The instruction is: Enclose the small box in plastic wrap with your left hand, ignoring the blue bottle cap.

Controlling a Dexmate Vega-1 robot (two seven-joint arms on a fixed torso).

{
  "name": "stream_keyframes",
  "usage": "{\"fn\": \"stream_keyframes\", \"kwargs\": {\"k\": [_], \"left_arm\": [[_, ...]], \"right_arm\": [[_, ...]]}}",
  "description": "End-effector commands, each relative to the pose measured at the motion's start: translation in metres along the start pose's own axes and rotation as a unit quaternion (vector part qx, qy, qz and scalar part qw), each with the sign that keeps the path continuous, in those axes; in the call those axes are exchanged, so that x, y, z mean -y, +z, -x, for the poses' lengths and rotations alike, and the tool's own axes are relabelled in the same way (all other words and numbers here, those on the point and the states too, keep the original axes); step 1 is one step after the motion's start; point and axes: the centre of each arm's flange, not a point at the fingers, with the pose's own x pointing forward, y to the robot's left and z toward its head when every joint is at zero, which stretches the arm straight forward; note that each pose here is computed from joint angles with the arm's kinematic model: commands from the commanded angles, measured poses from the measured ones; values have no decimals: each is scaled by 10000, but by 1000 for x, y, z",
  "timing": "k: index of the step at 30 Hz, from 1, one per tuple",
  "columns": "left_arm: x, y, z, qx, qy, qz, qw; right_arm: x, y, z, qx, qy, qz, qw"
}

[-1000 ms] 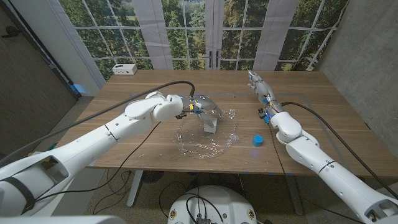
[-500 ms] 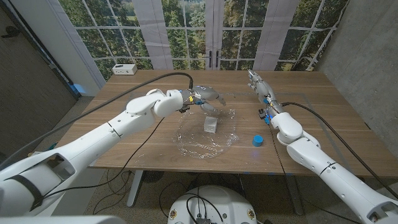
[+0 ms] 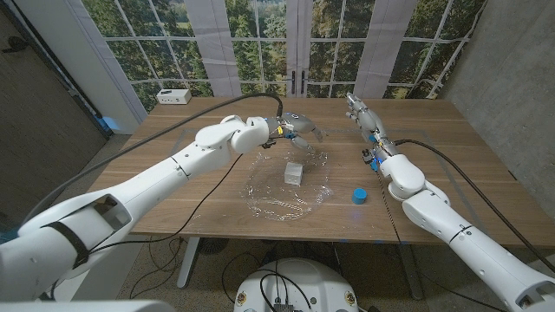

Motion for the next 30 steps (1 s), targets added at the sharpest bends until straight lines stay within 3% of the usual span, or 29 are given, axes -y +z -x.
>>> {"fn": "stream_keyframes", "kwargs": {"k": [1, 15, 30], "left_arm": [[1, -1, -36, -2, -486, -149, 9987], [10, 1, -63, -81, -739, -403, 9964], [18, 6, -80, 123, -1082, -183, 9939]], "right_arm": [[6, 2, 0, 56, -5, 21, 10000], [14, -6, 3, 11, -13, -23, 10000], [22, -10, 0, 22, -70, -58, 10000]]}}
